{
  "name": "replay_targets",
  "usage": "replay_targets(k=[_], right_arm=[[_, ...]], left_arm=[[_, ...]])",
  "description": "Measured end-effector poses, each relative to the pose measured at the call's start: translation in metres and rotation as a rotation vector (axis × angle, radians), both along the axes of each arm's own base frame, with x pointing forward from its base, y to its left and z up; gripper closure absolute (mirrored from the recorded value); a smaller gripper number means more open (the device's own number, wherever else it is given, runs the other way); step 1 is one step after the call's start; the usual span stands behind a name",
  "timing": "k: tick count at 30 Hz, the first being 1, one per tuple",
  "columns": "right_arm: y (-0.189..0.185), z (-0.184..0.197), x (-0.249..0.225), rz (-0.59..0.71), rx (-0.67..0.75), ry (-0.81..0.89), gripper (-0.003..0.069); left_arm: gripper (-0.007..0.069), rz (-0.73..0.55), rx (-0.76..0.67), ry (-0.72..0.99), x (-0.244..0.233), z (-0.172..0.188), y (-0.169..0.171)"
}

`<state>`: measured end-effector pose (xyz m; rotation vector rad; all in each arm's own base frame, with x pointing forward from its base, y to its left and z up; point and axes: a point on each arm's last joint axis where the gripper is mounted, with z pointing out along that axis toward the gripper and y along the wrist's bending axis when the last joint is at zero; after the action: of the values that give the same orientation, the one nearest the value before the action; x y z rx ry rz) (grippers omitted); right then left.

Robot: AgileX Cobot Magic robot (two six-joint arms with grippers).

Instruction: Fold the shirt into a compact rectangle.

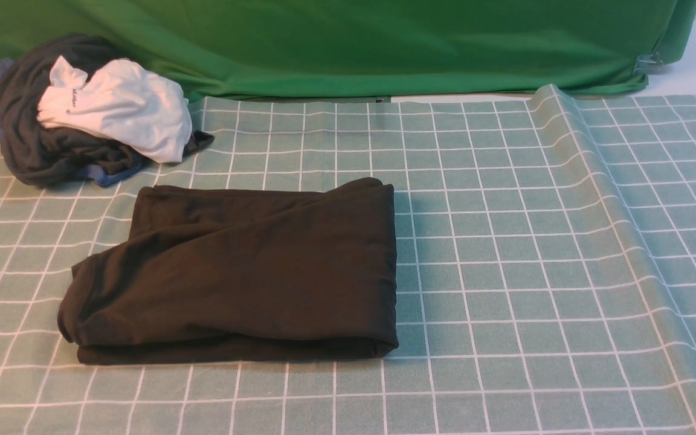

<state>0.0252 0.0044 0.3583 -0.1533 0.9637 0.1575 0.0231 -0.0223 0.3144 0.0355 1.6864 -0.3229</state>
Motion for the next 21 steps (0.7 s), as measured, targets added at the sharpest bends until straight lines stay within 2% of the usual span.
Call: replay_targets(k=[2, 6, 11, 12, 13, 17, 21], right_arm=[[0.0, 0.0, 0.0, 0.0, 0.0, 0.0, 0.0541], [0.0, 0.0, 0.0, 0.0, 0.0, 0.0, 0.0531], [0.0, 0.0, 0.0, 0.001, 0.001, 0.0, 0.0517], [0.0, 0.0, 0.0, 0.001, 0.001, 0.0, 0.0511], [0.0, 0.0, 0.0, 0.001, 0.001, 0.0, 0.051], [0.0, 0.0, 0.0, 0.001, 0.001, 0.0, 0.0502], [0.0, 0.0, 0.0, 0.001, 0.001, 0.0, 0.0495]], left_arm=[[0.0613, 0.0, 0.01, -0.003, 0.0, 0.0, 0.0], [0.0613, 0.019, 0.124, -0.05, 0.004, -0.002, 0.003], [0.0613, 0.11, 0.166, -0.108, 0.017, -0.019, 0.011], [0.0613, 0.225, 0.167, -0.098, 0.023, -0.033, 0.014], [0.0613, 0.149, 0.158, -0.096, 0.024, -0.035, 0.015], [0.0613, 0.221, 0.107, -0.008, 0.035, -0.081, 0.022], [0.0613, 0.239, 0.121, 0.035, 0.037, -0.114, 0.023]])
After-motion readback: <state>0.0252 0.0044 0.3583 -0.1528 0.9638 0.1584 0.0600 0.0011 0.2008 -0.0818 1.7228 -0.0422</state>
